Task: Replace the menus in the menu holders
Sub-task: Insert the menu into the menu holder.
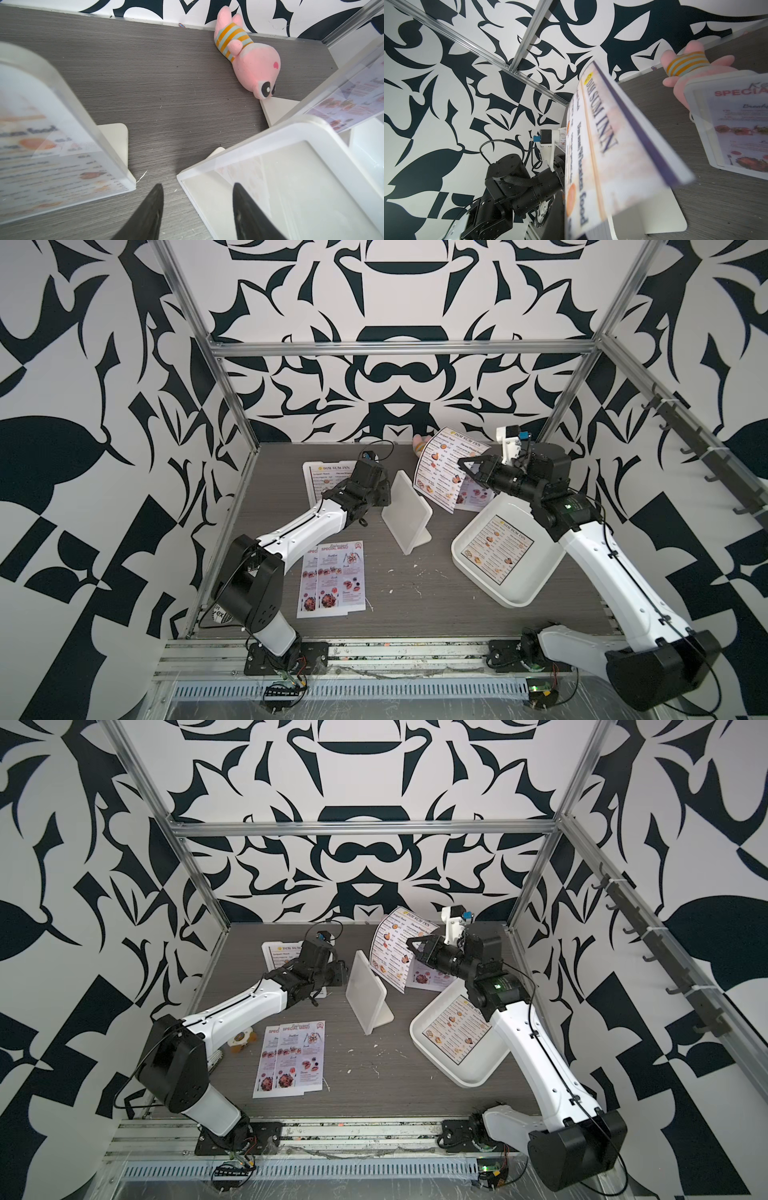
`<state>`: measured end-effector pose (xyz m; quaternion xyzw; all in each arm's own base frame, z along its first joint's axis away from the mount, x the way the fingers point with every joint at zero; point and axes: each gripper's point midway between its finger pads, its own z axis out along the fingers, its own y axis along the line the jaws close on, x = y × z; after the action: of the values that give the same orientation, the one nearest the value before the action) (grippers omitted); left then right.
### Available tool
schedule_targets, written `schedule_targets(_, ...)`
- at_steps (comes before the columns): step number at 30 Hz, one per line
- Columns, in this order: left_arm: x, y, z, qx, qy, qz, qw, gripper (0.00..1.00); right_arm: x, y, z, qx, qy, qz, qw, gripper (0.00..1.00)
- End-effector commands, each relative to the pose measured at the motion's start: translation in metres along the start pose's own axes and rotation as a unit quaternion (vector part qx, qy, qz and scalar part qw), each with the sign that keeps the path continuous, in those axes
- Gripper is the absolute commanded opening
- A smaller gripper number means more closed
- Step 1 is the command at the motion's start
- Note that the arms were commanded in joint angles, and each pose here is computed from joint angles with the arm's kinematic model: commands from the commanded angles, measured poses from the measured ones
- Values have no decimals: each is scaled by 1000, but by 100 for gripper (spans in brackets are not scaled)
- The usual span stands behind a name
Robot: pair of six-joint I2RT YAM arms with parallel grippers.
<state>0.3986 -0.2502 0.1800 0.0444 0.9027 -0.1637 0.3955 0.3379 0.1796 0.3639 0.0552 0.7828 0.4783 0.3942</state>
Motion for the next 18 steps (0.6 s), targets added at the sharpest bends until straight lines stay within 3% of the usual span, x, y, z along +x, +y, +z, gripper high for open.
schedule_targets(1,0,3,-6,1,-3,-2,1000,56,-11,14,-11,-15,-31,-27,999,0)
schedule_targets(18,-3,1,-5,1,-4,0,1000,56,-7,15,-10,-22,-19,-22,999,0)
